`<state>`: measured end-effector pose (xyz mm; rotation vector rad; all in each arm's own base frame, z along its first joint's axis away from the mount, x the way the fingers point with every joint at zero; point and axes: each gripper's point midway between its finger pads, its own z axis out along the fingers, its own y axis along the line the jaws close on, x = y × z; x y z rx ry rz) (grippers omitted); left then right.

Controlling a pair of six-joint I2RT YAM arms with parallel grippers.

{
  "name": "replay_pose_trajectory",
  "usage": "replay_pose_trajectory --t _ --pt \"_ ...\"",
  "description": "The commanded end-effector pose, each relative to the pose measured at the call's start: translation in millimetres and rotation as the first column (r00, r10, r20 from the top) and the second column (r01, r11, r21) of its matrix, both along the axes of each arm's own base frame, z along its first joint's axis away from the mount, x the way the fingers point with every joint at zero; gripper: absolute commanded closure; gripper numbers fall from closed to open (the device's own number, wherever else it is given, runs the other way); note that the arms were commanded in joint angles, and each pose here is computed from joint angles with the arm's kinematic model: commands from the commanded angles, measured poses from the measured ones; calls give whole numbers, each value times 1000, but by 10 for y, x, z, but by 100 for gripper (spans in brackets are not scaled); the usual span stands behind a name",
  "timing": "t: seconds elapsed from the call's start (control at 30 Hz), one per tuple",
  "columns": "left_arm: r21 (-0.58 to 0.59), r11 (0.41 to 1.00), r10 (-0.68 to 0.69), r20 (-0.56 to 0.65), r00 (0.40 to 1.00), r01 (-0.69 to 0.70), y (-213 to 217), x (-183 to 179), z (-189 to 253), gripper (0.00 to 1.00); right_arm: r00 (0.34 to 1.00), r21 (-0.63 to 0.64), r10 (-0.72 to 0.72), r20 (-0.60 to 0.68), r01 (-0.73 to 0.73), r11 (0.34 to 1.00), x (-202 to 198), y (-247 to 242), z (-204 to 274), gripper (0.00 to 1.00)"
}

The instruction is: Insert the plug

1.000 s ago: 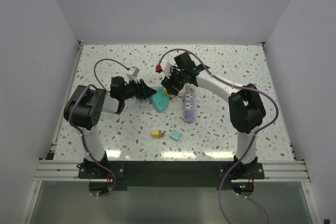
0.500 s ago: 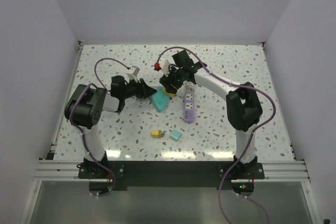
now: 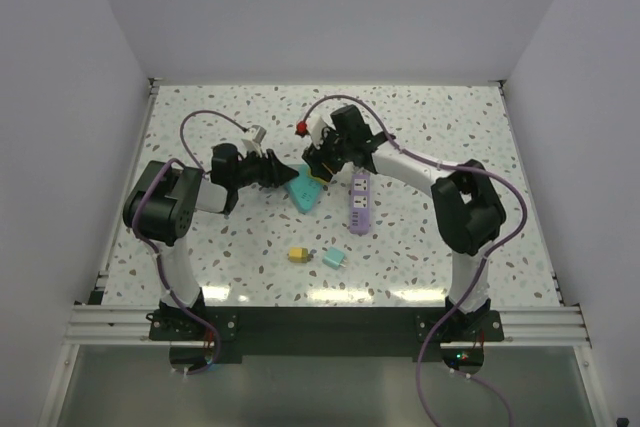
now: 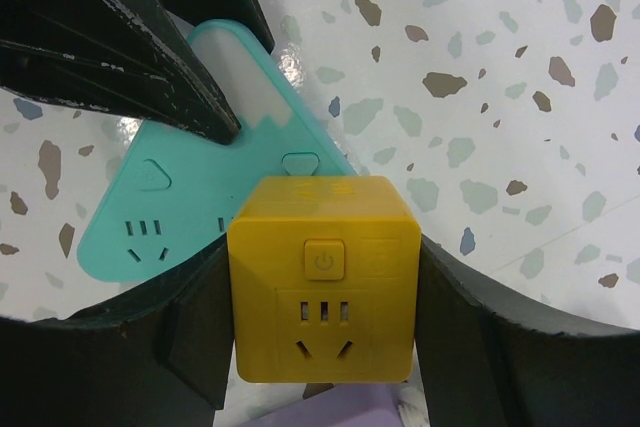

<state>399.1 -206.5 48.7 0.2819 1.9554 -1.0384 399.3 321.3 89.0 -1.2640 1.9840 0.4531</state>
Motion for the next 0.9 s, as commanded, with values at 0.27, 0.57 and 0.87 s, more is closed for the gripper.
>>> replay_pose_trajectory --t 0.27,0.57,0.87 --pt "114 993 15 -55 998 -8 47 -41 -371 100 968 -70 -183 -172 173 982 -488 -370 -573 100" --pt "121 993 13 -69 998 -4 42 -9 -402 100 932 -25 -268 -245 270 962 -558 -346 -870 100" --pt "128 992 19 -73 997 -9 48 18 -397 100 910 -24 -344 -233 349 937 -713 -487 -1088 100"
